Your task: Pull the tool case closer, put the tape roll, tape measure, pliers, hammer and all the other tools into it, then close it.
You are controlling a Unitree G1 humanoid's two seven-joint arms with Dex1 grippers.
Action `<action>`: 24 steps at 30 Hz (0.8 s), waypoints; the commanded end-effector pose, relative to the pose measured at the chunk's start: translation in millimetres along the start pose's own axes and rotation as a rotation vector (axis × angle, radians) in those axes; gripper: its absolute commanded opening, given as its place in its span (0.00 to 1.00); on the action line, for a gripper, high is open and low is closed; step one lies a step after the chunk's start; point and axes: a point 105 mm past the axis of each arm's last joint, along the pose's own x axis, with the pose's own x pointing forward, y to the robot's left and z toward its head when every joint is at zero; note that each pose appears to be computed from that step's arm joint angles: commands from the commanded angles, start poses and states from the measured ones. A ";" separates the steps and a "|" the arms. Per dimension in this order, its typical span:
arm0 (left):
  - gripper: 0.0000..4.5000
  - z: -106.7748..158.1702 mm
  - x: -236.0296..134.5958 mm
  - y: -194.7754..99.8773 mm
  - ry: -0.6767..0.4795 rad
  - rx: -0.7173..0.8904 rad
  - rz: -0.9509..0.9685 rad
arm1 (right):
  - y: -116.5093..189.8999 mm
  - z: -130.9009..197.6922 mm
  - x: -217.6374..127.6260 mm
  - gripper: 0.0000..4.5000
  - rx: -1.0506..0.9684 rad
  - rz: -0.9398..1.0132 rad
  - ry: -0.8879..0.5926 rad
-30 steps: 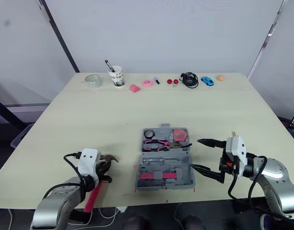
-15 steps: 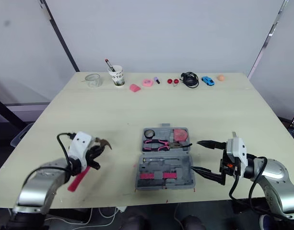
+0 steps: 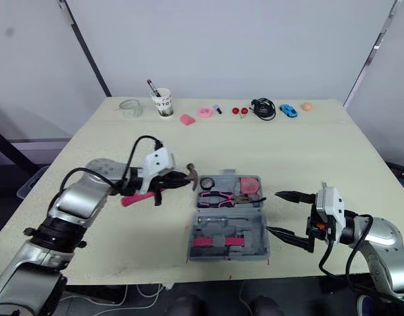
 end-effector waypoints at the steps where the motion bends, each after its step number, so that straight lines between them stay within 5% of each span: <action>1: 0.02 20.1 12.8 -16.4 -0.017 0.027 -0.138 | -3.7 9.6 -6.1 1.00 -0.056 -0.015 -0.003; 15: 0.02 60.3 79.3 -68.6 0.055 0.131 -0.376 | -1.0 5.6 -18.3 1.00 -0.049 -0.070 0.021; 24: 0.02 61.6 108.1 -100.3 0.170 0.141 -0.488 | -0.2 -1.2 -31.2 1.00 -0.034 -0.064 0.073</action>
